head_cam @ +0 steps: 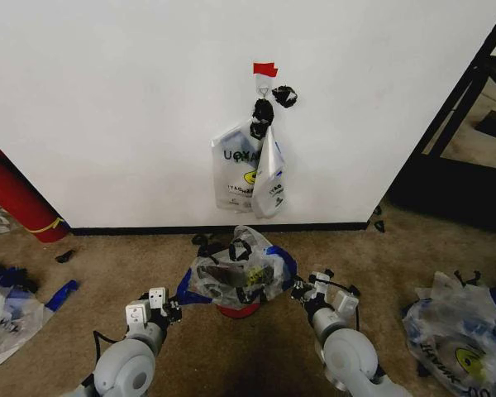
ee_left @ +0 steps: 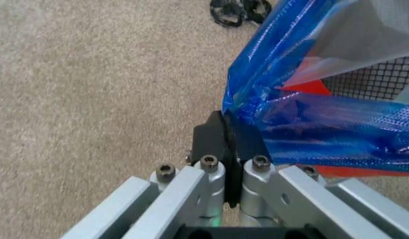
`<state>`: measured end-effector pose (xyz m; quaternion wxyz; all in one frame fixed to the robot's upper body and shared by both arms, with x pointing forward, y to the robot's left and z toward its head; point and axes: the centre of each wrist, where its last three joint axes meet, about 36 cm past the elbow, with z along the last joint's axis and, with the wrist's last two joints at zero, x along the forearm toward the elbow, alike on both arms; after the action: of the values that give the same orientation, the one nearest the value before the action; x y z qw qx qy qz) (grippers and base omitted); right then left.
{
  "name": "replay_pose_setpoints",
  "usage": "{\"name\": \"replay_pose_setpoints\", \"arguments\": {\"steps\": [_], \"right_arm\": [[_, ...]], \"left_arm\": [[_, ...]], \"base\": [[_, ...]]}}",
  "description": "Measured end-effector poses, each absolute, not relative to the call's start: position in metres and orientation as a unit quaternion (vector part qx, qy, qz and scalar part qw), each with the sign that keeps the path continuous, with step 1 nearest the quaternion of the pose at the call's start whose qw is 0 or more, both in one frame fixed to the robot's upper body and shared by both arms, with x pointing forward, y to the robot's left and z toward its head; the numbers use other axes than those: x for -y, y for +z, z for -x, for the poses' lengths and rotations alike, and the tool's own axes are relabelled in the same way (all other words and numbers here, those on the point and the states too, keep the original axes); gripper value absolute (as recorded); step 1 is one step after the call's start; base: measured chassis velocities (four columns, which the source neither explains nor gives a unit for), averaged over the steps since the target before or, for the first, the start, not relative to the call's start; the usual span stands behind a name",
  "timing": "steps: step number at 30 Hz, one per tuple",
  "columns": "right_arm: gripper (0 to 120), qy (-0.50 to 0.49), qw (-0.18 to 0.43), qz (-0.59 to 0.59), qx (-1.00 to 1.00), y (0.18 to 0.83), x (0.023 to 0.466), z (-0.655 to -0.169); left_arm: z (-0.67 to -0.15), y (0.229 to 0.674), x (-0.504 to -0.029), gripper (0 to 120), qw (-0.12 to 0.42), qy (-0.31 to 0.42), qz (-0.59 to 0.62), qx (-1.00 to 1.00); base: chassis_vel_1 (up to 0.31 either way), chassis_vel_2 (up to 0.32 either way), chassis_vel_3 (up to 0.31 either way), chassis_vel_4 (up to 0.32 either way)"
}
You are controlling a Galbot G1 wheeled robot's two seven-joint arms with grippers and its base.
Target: Pick up the garbage bag from the wall and place it over the trash bin.
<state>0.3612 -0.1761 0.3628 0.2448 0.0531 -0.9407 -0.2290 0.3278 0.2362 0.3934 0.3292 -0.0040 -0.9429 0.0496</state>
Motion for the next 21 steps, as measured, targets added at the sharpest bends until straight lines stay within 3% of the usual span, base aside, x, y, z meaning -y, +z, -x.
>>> {"name": "replay_pose_setpoints", "arguments": {"steps": [21], "right_arm": [[0, -0.212, 0.252, -0.067, 0.942, 0.346, 0.175, -0.422]], "left_arm": [[-0.348, 0.357, -0.229, 0, 0.321, -0.010, 0.019, 0.947]], "base": [[0.000, 0.000, 0.000, 0.000]]}}
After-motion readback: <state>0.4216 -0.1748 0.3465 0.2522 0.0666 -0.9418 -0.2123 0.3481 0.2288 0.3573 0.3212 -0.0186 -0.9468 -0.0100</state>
